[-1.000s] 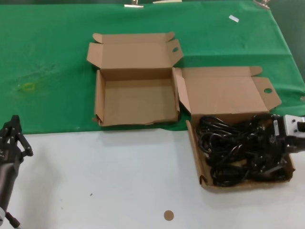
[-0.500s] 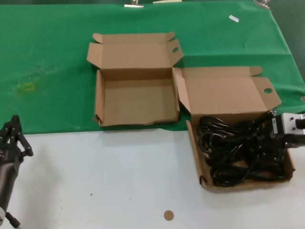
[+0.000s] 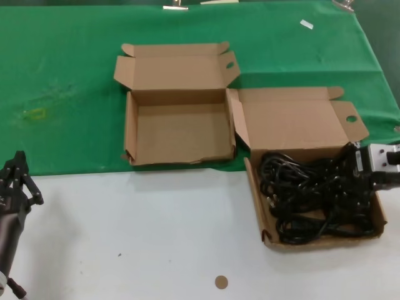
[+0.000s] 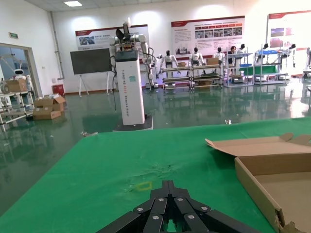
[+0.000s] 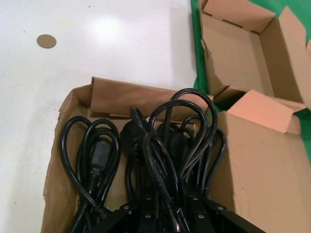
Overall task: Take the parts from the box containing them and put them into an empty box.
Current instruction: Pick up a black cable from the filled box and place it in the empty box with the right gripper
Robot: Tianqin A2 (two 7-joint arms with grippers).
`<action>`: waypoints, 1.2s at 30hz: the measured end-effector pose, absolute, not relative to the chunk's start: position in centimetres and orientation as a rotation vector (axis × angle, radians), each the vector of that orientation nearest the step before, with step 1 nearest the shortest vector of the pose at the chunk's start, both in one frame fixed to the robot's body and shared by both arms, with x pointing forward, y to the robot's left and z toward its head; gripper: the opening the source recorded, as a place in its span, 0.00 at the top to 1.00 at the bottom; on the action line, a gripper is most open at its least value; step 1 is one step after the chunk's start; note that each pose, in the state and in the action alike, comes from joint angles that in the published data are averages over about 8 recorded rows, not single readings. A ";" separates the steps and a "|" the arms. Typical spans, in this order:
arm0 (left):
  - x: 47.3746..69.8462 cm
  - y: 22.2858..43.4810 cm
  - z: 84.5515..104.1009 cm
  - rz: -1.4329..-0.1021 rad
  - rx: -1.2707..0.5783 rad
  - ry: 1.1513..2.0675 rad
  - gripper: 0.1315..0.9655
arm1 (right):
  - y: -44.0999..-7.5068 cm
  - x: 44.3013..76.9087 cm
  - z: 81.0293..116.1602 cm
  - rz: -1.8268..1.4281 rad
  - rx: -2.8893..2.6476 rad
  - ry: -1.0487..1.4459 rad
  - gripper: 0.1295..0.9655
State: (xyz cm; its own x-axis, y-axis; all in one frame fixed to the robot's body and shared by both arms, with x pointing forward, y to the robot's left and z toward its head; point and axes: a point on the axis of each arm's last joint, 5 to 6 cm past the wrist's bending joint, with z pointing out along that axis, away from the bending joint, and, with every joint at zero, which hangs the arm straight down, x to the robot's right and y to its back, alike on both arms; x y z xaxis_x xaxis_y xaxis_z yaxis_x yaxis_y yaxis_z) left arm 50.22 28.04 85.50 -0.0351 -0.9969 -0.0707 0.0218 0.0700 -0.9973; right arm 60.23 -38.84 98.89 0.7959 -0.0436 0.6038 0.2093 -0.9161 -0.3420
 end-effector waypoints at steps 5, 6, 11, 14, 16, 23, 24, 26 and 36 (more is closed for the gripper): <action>50.2 28.0 85.5 -1.193 -1.125 1.253 0.99 | -38.3 60.1 100.4 -0.902 -2.587 -0.145 0.88; 50.2 28.0 85.5 -1.193 -1.125 1.253 0.99 | -38.2 60.1 100.7 -0.906 -2.585 -0.151 0.89; 50.2 28.0 85.5 -1.193 -1.125 1.253 0.99 | -37.5 60.1 102.6 -0.927 -2.573 -0.180 0.89; 50.2 28.0 85.5 -1.193 -1.125 1.253 0.99 | -36.8 60.5 103.8 -0.944 -2.560 -0.198 0.89; 50.2 28.0 85.5 -1.193 -1.125 1.253 0.99 | -36.2 60.9 104.4 -0.956 -2.549 -0.208 0.89; 50.2 28.0 85.5 -1.193 -1.125 1.253 0.99 | -33.5 63.1 106.0 -0.990 -2.498 -0.241 0.89; 50.2 28.0 85.5 -1.193 -1.125 1.253 0.99 | -33.1 63.5 106.1 -0.995 -2.490 -0.247 0.89; 50.2 28.0 85.5 -1.193 -1.125 1.253 0.99 | -32.1 64.2 106.4 -1.007 -2.473 -0.258 0.89; 50.2 28.0 85.5 -1.193 -1.125 1.253 0.99 | -26.3 67.9 107.5 -1.046 -2.393 -0.301 0.89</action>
State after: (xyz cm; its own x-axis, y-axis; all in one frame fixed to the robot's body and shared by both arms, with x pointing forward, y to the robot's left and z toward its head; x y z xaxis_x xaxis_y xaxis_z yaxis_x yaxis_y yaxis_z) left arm 50.22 28.04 85.50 -0.0351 -0.9969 -0.0707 0.0218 0.0700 -0.9973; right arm 67.89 -26.31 107.54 0.6790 -0.0004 0.7341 0.3902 -0.8468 -0.3614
